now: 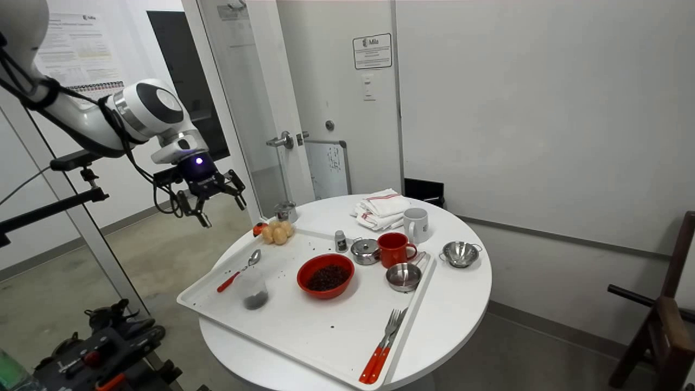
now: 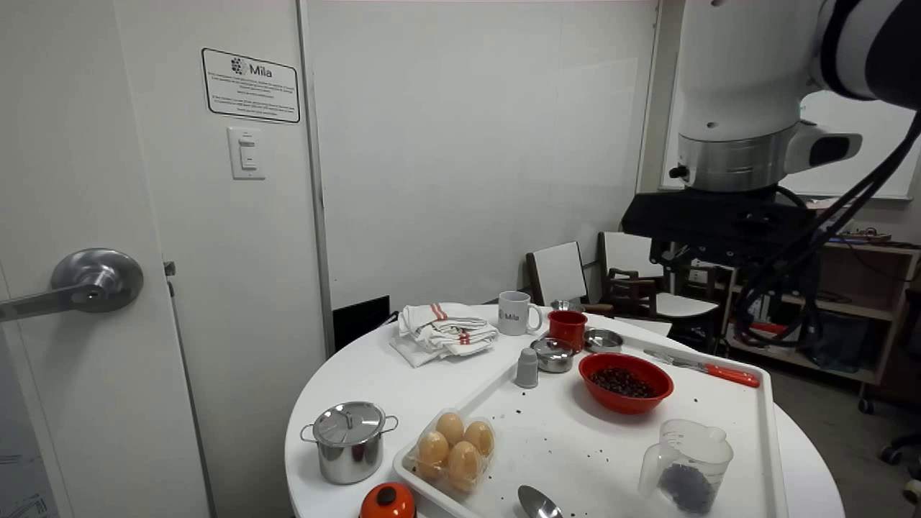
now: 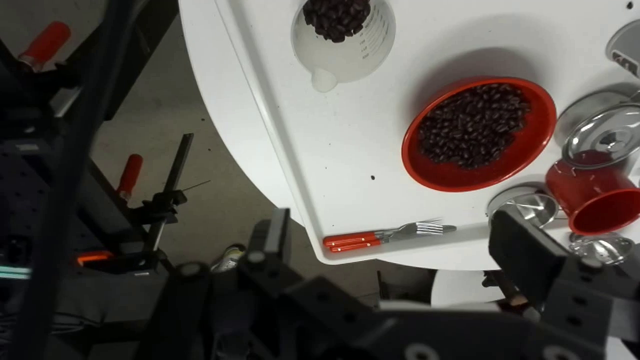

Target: Pour the contents in the clear jug into the red bowl

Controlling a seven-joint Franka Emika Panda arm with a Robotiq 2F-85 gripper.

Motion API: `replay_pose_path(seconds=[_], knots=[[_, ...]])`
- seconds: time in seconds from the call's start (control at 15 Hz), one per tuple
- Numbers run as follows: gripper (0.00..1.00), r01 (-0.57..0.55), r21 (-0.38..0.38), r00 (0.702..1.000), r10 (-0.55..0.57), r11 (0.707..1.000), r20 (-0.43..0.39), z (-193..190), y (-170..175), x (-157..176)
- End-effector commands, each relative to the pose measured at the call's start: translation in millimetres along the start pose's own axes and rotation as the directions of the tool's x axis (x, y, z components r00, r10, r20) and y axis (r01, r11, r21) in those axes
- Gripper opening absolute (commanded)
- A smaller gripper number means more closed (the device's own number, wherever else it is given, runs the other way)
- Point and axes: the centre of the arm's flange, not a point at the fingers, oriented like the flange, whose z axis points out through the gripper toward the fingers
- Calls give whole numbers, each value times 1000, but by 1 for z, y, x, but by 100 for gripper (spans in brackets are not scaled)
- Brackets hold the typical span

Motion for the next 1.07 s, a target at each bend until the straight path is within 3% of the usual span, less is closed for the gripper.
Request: replay_pose_path(seconds=[0.0, 0.33, 0.6, 0.8, 1.0], knots=[[100, -7, -3, 1000, 7, 1000, -3, 1, -1, -2], [100, -174, -98, 982, 165, 980, -94, 17, -7, -4], [100, -313, -213, 948, 291, 926, -130, 40, -13, 7], [100, -381, -252, 924, 359, 890, -127, 47, -26, 25], [100, -363, -248, 931, 345, 898, -117, 48, -34, 54]])
